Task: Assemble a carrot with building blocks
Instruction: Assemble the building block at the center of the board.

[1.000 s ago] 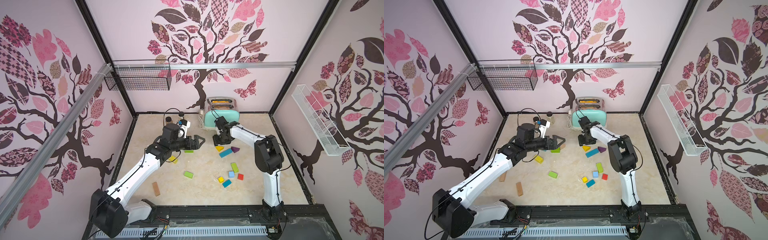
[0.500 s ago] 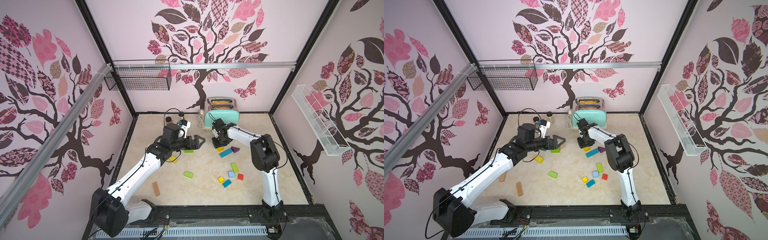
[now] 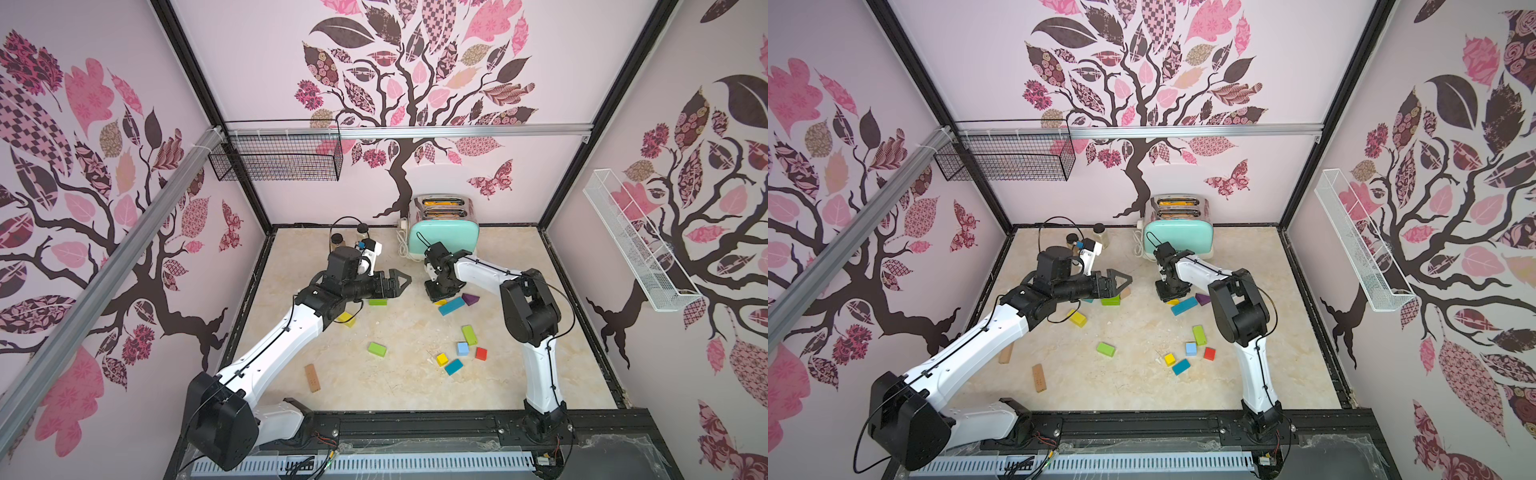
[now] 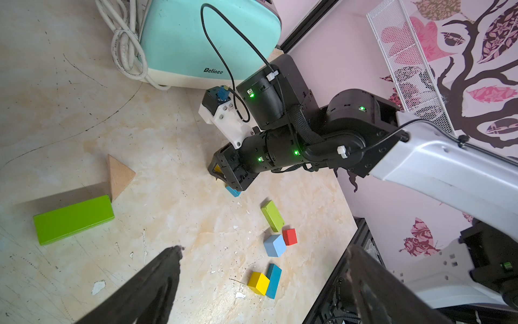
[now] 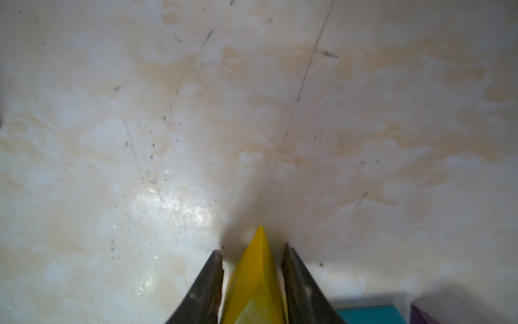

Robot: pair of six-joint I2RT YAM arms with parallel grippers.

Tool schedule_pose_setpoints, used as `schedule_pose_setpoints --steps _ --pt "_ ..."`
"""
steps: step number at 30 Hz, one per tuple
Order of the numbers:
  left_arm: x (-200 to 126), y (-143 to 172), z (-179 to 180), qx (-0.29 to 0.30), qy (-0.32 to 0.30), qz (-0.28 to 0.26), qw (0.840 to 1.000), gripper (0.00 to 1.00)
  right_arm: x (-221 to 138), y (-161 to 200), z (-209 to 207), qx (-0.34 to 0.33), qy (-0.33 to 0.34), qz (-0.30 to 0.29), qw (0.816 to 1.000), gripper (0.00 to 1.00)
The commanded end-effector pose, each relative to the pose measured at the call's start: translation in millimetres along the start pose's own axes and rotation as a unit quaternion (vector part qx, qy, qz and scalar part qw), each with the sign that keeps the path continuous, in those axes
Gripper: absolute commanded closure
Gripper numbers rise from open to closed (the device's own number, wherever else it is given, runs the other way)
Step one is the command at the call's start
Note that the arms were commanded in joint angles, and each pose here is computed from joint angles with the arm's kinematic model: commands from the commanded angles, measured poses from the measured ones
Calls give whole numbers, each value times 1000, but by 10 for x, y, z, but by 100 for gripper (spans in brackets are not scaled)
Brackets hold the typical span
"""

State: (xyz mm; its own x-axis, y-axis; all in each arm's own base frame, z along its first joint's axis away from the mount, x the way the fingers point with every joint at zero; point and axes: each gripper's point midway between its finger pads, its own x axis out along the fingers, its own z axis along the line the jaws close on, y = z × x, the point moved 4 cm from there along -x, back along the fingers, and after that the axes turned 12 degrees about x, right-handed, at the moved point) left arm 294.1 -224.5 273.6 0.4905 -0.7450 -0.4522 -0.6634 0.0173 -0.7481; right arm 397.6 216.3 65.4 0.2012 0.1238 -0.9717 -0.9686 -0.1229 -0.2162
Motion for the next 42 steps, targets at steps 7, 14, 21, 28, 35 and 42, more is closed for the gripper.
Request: schedule_pose_setpoints --steps 7,14,21,28,35,42 --pt "-3 -49 -2 5 -4 -13 1000 2 -554 -236 37 16 -7 -76 997 35" --pt "-11 -76 -19 10 -1 -18 1000 2 -984 -270 -417 165 35 -96 981 37" --pt "65 -104 -90 12 32 -10 999 2 -866 83 -722 326 44 -29 944 33" --pt "119 -101 -159 22 50 1 999 3 -765 243 -1013 488 -20 -23 872 29" --pt "152 -117 -161 25 51 5 998 3 -636 132 -1129 549 -45 -32 834 29" --pt "202 -111 -144 27 51 13 998 2 -451 155 -1189 584 -39 -10 811 30"
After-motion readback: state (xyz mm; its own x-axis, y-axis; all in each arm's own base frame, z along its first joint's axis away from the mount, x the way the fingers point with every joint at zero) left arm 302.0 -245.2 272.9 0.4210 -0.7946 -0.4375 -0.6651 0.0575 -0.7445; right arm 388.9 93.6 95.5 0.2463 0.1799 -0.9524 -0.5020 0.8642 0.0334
